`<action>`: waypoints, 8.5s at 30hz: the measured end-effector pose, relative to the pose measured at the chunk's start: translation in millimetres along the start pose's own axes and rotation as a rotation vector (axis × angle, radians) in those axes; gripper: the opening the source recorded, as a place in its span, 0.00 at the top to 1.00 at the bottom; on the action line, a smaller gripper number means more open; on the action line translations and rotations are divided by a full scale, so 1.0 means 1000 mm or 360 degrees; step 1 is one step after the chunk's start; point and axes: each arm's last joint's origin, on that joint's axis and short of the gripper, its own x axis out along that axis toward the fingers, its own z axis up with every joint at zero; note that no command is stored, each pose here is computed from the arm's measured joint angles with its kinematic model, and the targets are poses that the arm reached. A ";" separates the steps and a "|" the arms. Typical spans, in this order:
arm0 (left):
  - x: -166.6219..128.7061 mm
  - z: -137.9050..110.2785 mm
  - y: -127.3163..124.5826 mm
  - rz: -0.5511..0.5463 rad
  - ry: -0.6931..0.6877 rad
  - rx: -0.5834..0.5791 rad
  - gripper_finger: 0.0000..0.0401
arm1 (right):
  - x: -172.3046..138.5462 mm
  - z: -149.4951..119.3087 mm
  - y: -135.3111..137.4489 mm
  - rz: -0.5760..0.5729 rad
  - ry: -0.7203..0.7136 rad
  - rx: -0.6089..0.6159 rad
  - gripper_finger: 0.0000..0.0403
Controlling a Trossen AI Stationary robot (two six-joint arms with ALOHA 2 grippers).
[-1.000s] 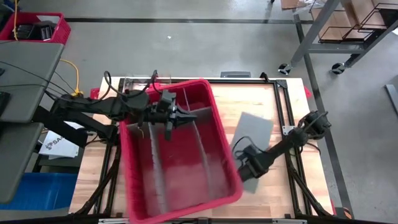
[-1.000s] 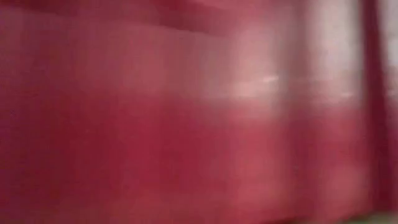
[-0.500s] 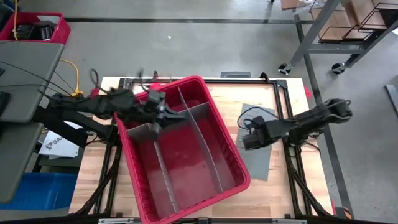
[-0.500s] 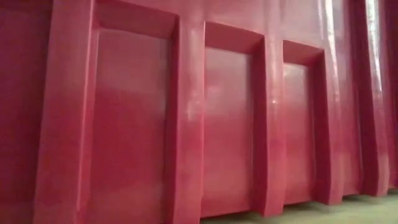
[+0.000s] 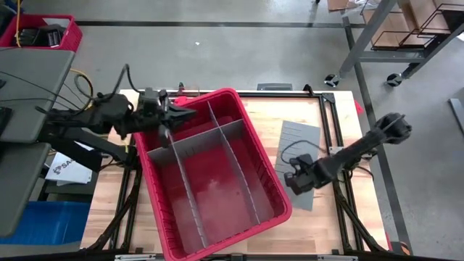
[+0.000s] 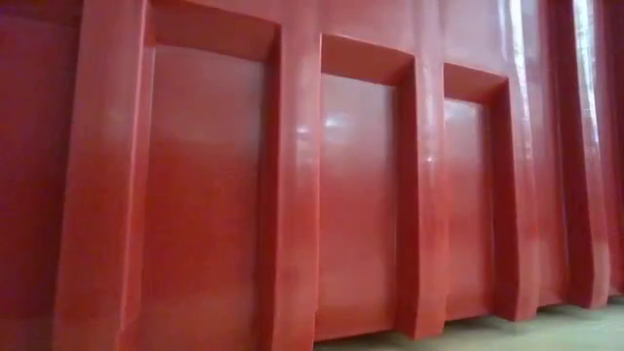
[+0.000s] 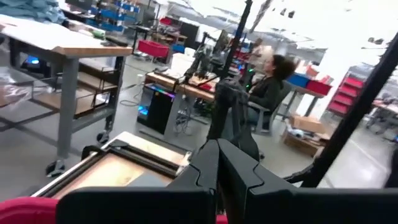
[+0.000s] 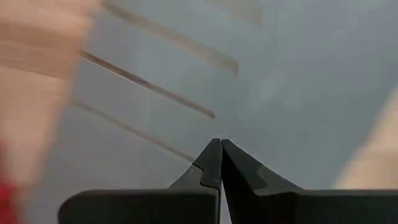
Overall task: Sort blocks
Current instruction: Assemble the bin divider into the red bin
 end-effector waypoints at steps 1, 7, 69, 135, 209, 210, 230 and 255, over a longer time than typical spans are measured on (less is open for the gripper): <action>0.002 -0.001 0.000 0.0022 0.0004 0.0004 1.00 | 0.014 -0.006 -0.002 0.0008 0.0041 0.0036 1.00; 0.005 -0.003 0.000 0.0055 -0.0003 -0.0006 1.00 | 0.029 -0.050 0.007 0.0312 0.0181 0.0156 1.00; -0.043 -0.032 0.056 0.0805 0.0630 -0.0063 1.00 | -0.133 0.066 0.161 -0.0168 -0.0206 -0.0623 1.00; 0.011 -0.096 0.181 0.1190 0.2393 -0.0231 0.72 | -0.240 -0.064 0.106 0.0505 0.0074 -0.1394 1.00; -0.034 0.011 0.131 0.1248 0.1461 -0.0261 0.70 | -0.193 -0.031 0.160 0.0133 -0.0184 -0.2867 0.81; -0.035 0.012 0.130 0.1244 0.1437 -0.0303 0.70 | -0.191 -0.032 0.160 0.0116 -0.0172 -0.2872 0.81; -0.003 0.001 0.140 0.1155 0.1529 -0.0348 0.70 | -0.187 -0.016 0.151 0.0198 0.0131 -0.2473 0.59; 0.031 -0.004 0.039 -0.0025 0.1240 0.0051 0.98 | -0.283 0.033 0.119 0.0596 -0.0474 -0.1450 0.87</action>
